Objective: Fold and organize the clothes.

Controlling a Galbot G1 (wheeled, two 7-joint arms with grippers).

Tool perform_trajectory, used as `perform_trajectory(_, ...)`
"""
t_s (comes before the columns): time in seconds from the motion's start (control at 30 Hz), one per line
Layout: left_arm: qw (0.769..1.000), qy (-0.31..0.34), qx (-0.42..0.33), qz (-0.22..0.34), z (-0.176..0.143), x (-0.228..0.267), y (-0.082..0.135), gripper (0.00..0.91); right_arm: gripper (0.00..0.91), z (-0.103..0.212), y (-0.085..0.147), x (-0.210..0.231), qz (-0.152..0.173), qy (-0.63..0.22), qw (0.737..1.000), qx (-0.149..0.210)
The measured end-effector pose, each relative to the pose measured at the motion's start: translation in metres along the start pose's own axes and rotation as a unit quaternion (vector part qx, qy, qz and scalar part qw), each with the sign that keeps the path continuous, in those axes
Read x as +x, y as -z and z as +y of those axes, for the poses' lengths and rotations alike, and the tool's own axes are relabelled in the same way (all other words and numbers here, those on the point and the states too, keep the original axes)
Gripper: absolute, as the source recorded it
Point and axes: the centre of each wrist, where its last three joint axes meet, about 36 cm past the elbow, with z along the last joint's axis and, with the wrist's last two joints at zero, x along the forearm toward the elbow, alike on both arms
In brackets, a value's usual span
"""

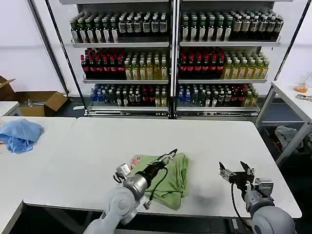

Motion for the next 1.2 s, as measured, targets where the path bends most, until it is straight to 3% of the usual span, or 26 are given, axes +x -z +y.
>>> perform_trajectory(0.27, 0.989, 0.102, -0.105, -0.028, 0.040, 0.030, 0.013, 0.907, 0.907, 0.000, -0.001, 0.001, 0.000, 0.001, 1.000, 0.001)
perform_trajectory(0.8, 0.954, 0.191, -0.229, 0.011, 0.073, 0.046, -0.011, 0.907, 0.907, 0.001, 0.000, 0.008, -0.003, -0.002, 1.000, -0.001)
perform_trajectory(0.83, 0.953, 0.194, -0.233, 0.014, 0.074, 0.045, -0.012, 0.836, 0.907, 0.001, 0.000, 0.008, -0.003, -0.002, 1.000, -0.001)
perform_trajectory(0.87, 0.951, 0.196, -0.238, 0.016, 0.075, 0.044, -0.013, 0.574, 0.907, 0.001, 0.000, 0.009, -0.003, -0.002, 1.000, -0.001)
perform_trajectory(0.9, 0.950, 0.198, -0.241, 0.018, 0.075, 0.044, -0.014, 0.121, 0.907, 0.002, 0.000, 0.009, -0.003, -0.002, 1.000, -0.001)
perform_trajectory(0.97, 0.949, 0.198, -0.246, 0.021, 0.075, 0.043, -0.015, 0.020, 0.907, 0.002, 0.000, 0.010, -0.004, -0.001, 1.000, -0.001)
perform_trajectory(1.2, 0.953, 0.186, -0.236, 0.032, 0.077, 0.043, -0.019, 0.020, 0.907, 0.001, 0.002, 0.011, -0.006, -0.003, 1.000, -0.001)
